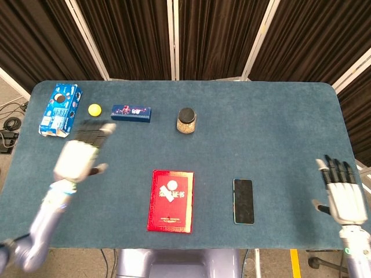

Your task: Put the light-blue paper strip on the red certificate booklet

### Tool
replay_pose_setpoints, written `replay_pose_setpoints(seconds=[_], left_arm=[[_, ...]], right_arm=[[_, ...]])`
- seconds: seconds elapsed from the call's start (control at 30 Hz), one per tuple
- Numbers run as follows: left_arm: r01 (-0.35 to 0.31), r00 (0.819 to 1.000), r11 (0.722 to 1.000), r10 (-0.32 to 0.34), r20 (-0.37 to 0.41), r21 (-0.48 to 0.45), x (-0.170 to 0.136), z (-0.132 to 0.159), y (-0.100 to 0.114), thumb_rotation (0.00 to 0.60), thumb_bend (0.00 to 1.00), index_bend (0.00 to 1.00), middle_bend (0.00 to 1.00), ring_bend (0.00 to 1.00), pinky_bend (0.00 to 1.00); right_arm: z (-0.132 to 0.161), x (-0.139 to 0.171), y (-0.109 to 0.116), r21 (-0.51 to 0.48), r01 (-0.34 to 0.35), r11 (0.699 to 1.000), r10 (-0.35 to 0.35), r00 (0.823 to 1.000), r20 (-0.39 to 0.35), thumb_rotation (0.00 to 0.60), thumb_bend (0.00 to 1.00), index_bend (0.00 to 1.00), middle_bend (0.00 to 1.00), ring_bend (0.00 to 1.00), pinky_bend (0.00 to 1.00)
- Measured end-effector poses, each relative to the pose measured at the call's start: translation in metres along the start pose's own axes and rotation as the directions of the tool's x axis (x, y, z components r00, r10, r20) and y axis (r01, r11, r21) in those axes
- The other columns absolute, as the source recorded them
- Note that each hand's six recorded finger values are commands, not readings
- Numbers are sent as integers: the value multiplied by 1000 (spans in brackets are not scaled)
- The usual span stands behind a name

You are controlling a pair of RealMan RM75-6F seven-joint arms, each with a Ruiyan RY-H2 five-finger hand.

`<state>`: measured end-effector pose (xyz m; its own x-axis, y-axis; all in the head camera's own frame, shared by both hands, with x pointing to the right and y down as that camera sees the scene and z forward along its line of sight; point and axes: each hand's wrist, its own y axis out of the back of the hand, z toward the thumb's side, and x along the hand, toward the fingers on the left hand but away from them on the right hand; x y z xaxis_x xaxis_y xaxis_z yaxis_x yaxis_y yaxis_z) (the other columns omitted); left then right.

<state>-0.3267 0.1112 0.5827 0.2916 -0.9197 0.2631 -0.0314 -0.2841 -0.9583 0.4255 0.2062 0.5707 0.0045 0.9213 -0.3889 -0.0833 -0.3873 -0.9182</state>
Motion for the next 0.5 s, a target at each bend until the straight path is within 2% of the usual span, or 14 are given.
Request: replay_pose_setpoints(seconds=[0.07,0.17,0.3,0.43,0.5], left_arm=[[-8,993,1000,6,-117,-16,-23,-24,8,600,0,0,0,0,0],[2,970,1000,-9,-244,-30,-51,-48,17,600,0,0,0,0,0],[21,948,999,-32,-316,-39,-70,-62,21,600,0,0,0,0,0],[36,945,999,-47,-324,-40,-73,-67,22,600,0,0,0,0,0],[40,945,998,-51,-323,-41,-73,-68,22,600,0,0,0,0,0]], right_arm=[[10,-7,-5,5,-31,1000,31,999,-38,600,231,88,0,0,0],[28,-19,-12,16,-80,997,81,991,-106,600,376,107,0,0,0],[59,-37,-19,26,-144,989,146,966,-212,600,520,146,0,0,0],[102,-55,-21,28,-210,977,207,918,-339,600,657,193,0,0,0],[131,-63,-20,34,-244,969,236,878,-416,600,713,211,0,0,0]])
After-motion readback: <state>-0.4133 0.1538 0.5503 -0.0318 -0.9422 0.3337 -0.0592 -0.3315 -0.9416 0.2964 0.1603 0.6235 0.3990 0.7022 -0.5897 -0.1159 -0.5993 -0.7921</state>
